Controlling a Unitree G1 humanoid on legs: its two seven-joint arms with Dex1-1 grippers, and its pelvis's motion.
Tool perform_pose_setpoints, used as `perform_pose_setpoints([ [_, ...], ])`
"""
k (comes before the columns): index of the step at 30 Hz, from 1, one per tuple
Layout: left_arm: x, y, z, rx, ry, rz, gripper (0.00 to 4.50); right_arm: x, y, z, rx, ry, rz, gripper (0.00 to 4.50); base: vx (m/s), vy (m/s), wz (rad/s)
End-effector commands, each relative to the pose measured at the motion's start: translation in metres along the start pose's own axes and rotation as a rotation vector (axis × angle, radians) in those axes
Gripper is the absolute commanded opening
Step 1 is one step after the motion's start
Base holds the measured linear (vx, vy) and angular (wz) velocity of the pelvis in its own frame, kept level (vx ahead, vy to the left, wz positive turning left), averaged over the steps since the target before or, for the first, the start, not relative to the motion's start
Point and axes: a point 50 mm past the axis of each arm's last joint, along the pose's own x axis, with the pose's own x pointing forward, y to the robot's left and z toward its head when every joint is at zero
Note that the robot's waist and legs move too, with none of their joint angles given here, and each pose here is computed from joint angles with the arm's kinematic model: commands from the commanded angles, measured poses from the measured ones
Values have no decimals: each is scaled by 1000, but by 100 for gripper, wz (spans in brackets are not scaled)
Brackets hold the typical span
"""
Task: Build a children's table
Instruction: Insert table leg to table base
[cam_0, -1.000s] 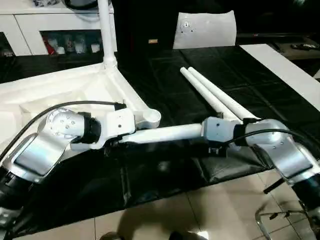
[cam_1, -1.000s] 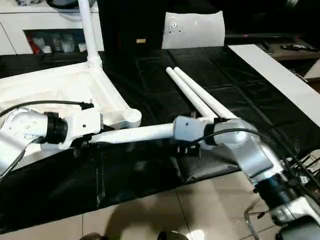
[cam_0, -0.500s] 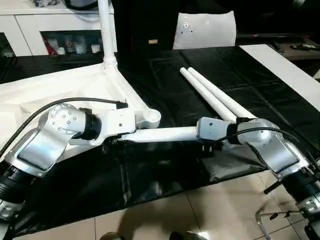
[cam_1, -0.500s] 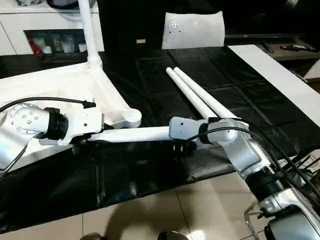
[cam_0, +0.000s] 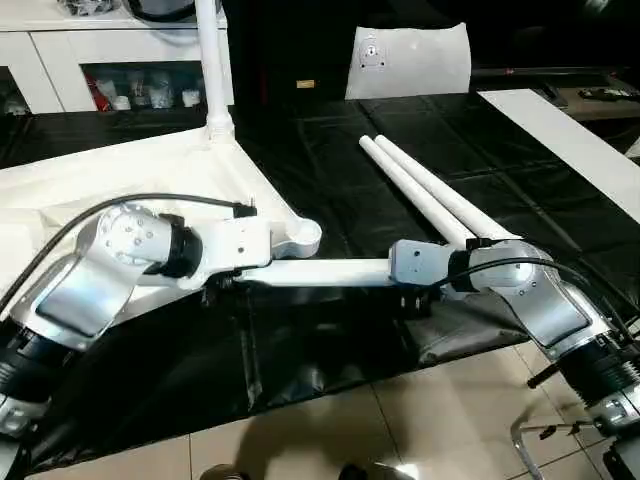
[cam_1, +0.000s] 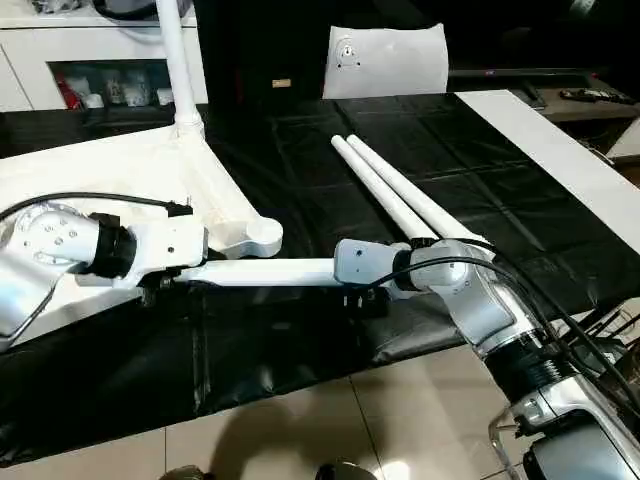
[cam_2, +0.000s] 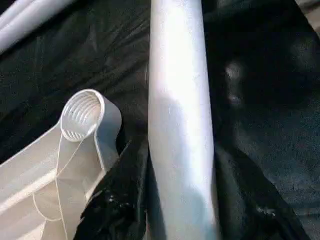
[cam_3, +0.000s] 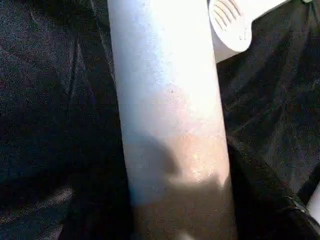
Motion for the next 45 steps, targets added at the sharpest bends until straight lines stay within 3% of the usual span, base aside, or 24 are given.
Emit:
perform_pose_setpoints([
  [1, -5, 7, 19, 77, -87, 23, 162, 2, 3, -4, 36, 3, 3, 199, 0, 0, 0],
  [5, -7, 12, 20, 84, -86, 54, 162, 2, 2, -3, 48, -12, -3, 199, 0, 0, 0],
  [8, -9, 20, 24, 70, -147, 105, 162, 2, 2, -4, 51, -14, -6, 199, 0, 0, 0],
  [11, -13, 23, 27, 74, -194, 108, 231, 2, 2, -4, 54, -13, -8, 199, 0, 0, 0],
  [20, -39, 38, 29, -48, -384, 193, 276, -1, 2, -7, 106, -25, -32, 188, 0, 0, 0],
  [23, -43, 42, 29, -73, -420, 231, 310, -1, 3, -8, 120, -29, -37, 188, 0, 0, 0],
  [26, -57, 61, 28, -185, -542, 440, 313, -2, 4, -10, 209, -53, -75, 188, 0, 0, 0],
  [28, -71, 79, 18, -306, -571, 672, 313, -4, 0, -15, 370, -68, -182, 188, 0, 0, 0],
  [29, -71, 79, 18, -306, -571, 672, 313, -4, 0, -15, 370, -68, -182, 188, 0, 0, 0],
  [31, -83, 87, 9, -413, -611, 832, 313, -6, -2, -13, 478, -107, -250, 188, 0, 0, 0],
  [35, -91, 89, -5, -566, -614, 1007, 313, -7, -1, -11, 609, -153, -331, 188, 0, 0, 0],
  [41, -77, 74, -22, -684, -530, 1115, 313, -8, 0, 2, 809, -278, -468, 188, 0, 0, 0],
  [42, -67, 62, -26, -756, -521, 1124, 313, -9, 0, 9, 939, -341, -526, 188, 0, 0, 0],
  [43, -60, 53, -28, -787, -509, 1129, 313, -10, 2, 13, 1013, -372, -550, 188, 0, 0, 0],
  [45, -47, 35, -31, -818, -464, 1140, 313, -14, 5, 21, 1065, -423, -577, 188, 0, 0, 0],
])
